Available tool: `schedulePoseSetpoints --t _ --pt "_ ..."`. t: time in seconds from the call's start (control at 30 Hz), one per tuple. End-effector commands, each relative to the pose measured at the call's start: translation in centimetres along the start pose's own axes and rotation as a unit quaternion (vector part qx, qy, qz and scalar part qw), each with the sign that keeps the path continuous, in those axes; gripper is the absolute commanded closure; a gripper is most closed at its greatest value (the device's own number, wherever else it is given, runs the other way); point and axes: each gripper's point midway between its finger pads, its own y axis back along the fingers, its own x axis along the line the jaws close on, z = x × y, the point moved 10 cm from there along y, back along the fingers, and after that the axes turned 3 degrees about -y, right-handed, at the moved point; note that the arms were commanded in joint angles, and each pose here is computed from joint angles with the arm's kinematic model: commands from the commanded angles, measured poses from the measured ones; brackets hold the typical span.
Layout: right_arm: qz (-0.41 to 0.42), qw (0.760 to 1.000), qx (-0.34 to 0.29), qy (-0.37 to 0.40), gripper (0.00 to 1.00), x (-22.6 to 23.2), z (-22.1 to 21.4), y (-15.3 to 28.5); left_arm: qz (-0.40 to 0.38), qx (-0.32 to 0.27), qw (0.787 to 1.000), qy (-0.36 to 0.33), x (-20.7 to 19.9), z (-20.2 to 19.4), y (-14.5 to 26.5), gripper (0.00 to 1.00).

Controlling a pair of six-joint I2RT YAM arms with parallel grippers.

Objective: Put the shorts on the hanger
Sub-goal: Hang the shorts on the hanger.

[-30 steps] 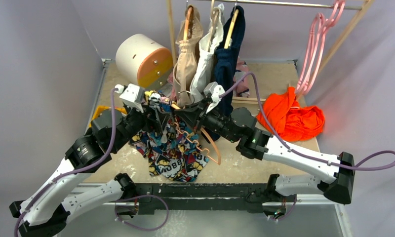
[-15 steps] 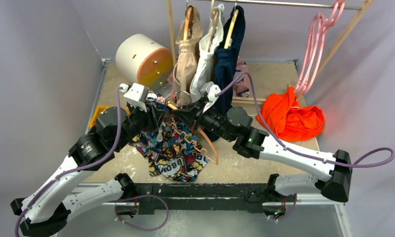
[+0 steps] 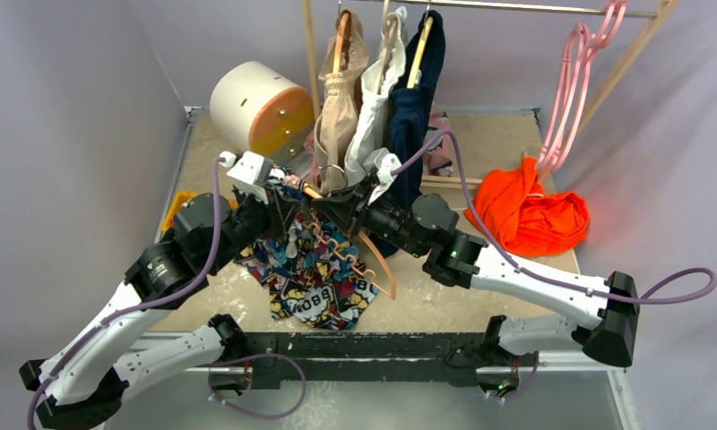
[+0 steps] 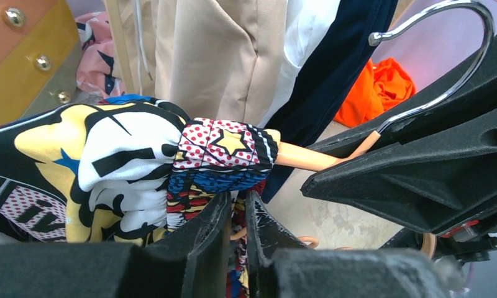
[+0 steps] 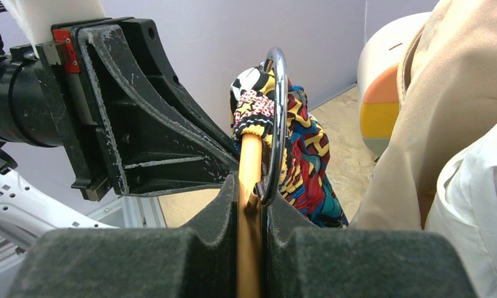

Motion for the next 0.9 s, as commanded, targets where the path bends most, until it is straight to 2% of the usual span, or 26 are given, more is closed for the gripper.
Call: schedulePoseSetpoints --t 0.0,0.03,0.07,0.17,0.47,0.67,0.87 --pt "0.035 0.994 -0.106 -0.017 1.0 1.7 5.1 0.4 -0.011 -0.031 0.999 0.003 -0.3 1.4 0.4 0.68" --pt "0.036 0.993 -0.107 -0.018 1.0 1.7 5.2 0.4 -0.008 -0.027 1.0 0.003 -0.3 1.4 0.4 0.52" --pt "0.035 0.993 -0.107 -0.018 1.0 1.7 5.2 0.4 -0.003 -0.024 1.0 0.001 -0.2 1.4 0.4 0.41" --pt "0.031 0.993 -0.111 -0.021 1.0 1.7 5.4 0.4 0.024 -0.019 1.0 -0.005 0.3 1.4 0.6 0.33" --pt "0.012 0.992 -0.123 -0.036 1.0 1.6 5.8 0.2 0.1 -0.016 0.995 -0.024 1.5 2.0 1.2 0.25" --pt "0.013 0.991 -0.13 -0.041 1.0 1.6 5.9 0.1 0.111 -0.012 0.993 -0.03 1.6 2.1 0.9 0.24" --pt "0.005 0.99 -0.135 -0.044 1.0 1.5 6.0 0.0 0.089 0.0 0.996 -0.029 1.3 1.5 0.6 0.22"
